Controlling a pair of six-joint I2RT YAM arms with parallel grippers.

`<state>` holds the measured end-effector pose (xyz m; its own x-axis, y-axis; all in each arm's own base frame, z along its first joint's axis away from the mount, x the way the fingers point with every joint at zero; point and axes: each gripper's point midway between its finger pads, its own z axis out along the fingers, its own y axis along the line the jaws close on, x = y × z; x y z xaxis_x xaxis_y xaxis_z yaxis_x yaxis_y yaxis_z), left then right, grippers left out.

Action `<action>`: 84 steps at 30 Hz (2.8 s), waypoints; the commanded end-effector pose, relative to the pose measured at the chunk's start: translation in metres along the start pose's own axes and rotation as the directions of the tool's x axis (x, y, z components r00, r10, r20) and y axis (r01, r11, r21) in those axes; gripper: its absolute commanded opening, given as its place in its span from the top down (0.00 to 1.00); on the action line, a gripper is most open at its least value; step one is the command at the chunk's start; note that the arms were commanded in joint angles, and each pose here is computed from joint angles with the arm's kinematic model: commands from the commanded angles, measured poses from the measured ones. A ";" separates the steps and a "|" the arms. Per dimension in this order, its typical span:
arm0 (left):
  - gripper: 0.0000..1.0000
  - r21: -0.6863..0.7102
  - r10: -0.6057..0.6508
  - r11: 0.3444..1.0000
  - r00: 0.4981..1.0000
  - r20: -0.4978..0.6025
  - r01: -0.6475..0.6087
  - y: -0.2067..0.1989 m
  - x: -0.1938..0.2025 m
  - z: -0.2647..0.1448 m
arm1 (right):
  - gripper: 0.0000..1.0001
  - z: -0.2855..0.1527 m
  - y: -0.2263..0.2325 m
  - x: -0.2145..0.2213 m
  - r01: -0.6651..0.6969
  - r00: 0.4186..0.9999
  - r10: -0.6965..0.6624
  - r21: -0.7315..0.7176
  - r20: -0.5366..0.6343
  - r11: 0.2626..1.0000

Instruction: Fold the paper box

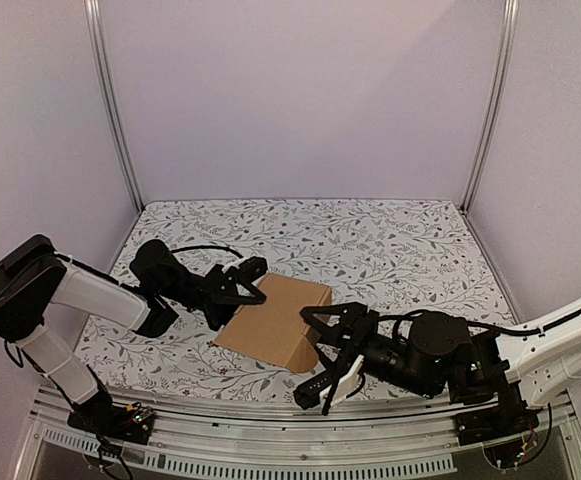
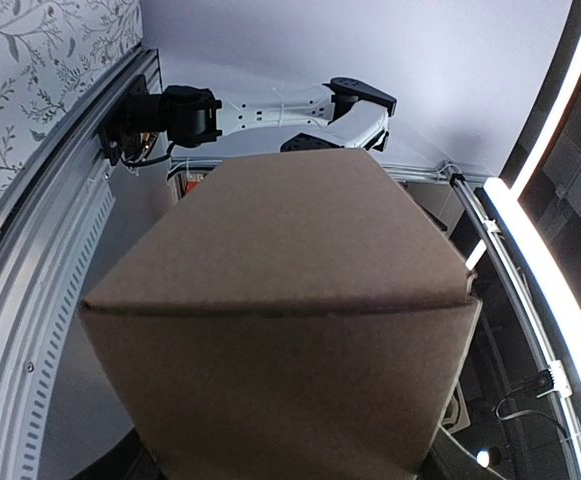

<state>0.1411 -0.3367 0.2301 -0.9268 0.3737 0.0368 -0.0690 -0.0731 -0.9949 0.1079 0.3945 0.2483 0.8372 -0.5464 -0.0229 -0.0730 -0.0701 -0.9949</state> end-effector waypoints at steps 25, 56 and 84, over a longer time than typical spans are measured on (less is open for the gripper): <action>0.00 0.098 0.310 0.943 0.947 0.088 -0.318 -0.044 0.005 0.000 | 0.52 -0.030 0.002 0.040 -0.221 0.964 0.216 -0.019 -0.157 0.975; 0.00 -0.752 0.616 0.547 0.785 0.066 -0.367 0.015 -0.047 -0.050 | 0.55 -0.004 0.051 0.061 -0.896 0.179 0.923 -0.444 -0.341 0.009; 0.79 -0.883 0.649 0.378 0.760 0.038 -0.278 0.045 -0.065 -0.048 | 0.62 0.038 0.089 0.085 -0.925 0.197 0.949 -0.367 -0.247 0.096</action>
<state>0.2086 -0.3196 0.1792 -0.7638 0.2081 -0.6109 0.5808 0.6345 -0.5101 0.1832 0.3733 0.1532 -0.0747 -0.4033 -0.9120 -0.9874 0.1581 0.0110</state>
